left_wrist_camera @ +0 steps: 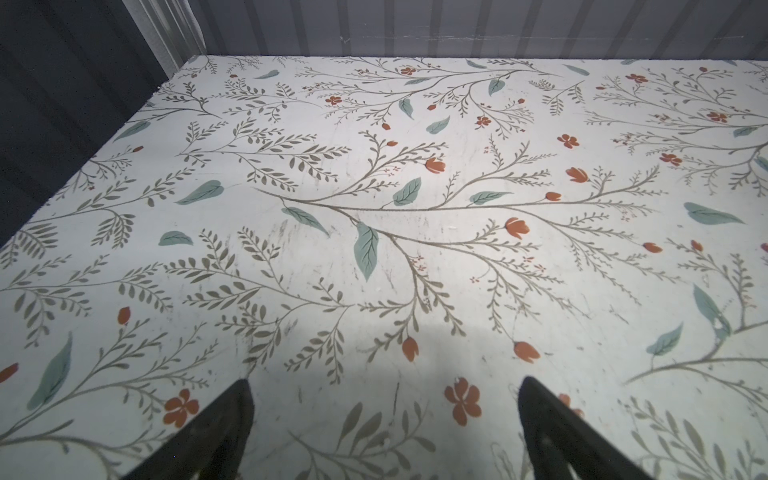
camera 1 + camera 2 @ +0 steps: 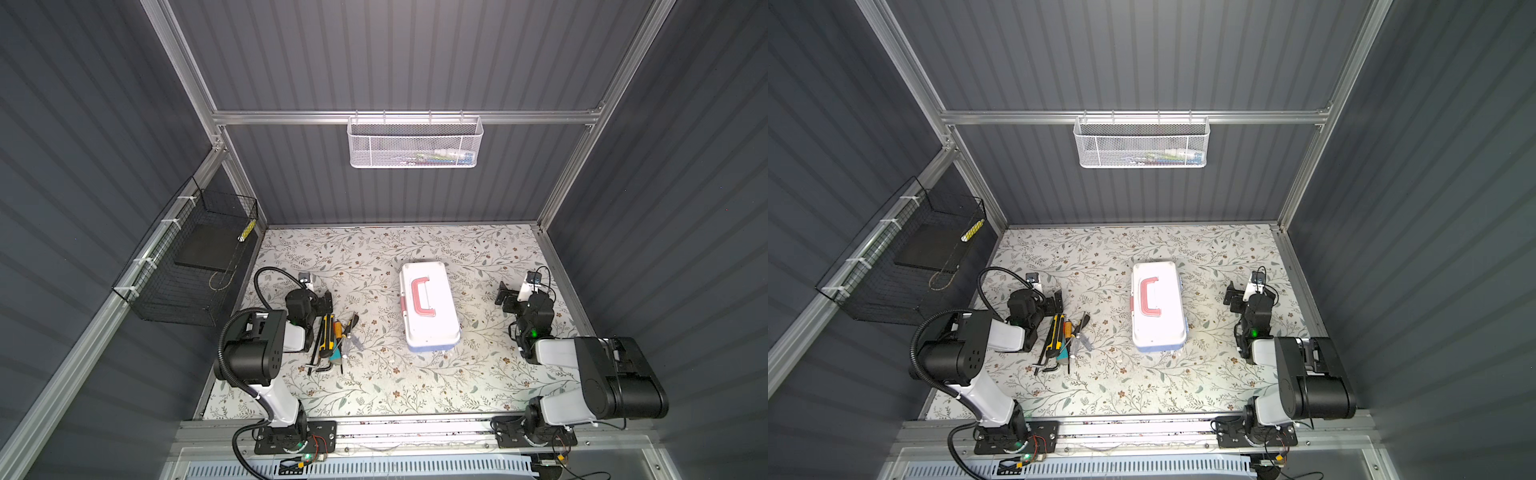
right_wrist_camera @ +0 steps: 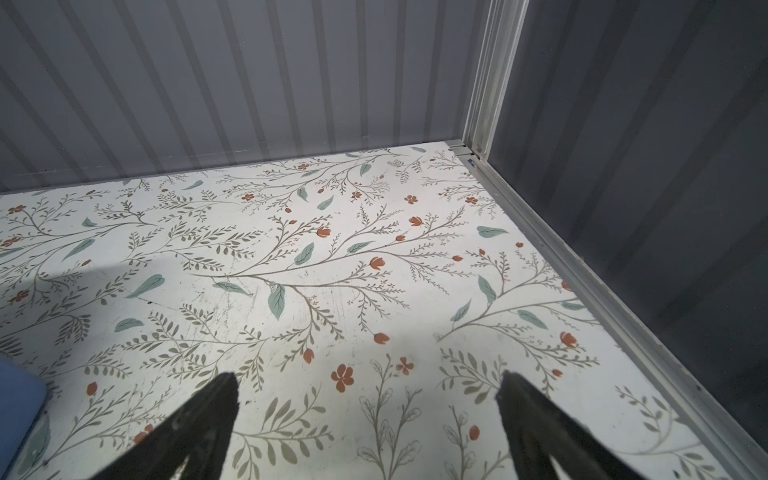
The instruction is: Pack the tool kit
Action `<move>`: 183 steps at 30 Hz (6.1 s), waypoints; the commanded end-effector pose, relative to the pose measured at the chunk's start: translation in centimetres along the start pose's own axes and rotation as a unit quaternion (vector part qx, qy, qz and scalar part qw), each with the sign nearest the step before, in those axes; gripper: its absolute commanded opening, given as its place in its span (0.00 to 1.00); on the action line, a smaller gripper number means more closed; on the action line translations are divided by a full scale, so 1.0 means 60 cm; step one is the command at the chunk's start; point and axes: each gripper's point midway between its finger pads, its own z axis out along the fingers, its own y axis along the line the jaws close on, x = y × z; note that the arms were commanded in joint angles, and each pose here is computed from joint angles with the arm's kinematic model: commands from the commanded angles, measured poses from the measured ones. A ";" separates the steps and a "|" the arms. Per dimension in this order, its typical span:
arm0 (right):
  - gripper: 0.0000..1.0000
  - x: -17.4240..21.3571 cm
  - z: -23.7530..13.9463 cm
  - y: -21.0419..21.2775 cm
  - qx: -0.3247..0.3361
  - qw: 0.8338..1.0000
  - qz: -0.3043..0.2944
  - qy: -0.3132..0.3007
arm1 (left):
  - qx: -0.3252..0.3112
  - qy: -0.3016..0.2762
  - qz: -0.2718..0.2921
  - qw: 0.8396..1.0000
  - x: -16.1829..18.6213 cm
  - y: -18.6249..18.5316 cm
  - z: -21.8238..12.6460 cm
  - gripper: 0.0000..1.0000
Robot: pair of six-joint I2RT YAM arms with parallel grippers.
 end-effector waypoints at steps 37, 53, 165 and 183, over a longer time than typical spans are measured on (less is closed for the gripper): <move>0.83 -0.119 -0.149 0.245 -0.215 0.954 -0.045 0.206 | 0.243 0.103 -0.139 0.954 -0.112 -0.193 -0.168 0.99; 0.77 -0.075 -0.262 0.414 -0.347 0.861 0.025 0.372 | 0.320 0.125 -0.177 0.922 -0.052 -0.309 -0.224 0.99; 0.72 -0.102 -0.215 0.379 -0.346 0.874 0.101 0.325 | 0.221 0.135 -0.094 0.961 -0.014 -0.334 -0.215 0.99; 0.68 -0.084 -0.226 0.382 -0.153 0.923 -0.109 0.337 | 0.220 0.145 -0.098 0.960 0.005 -0.327 -0.219 0.99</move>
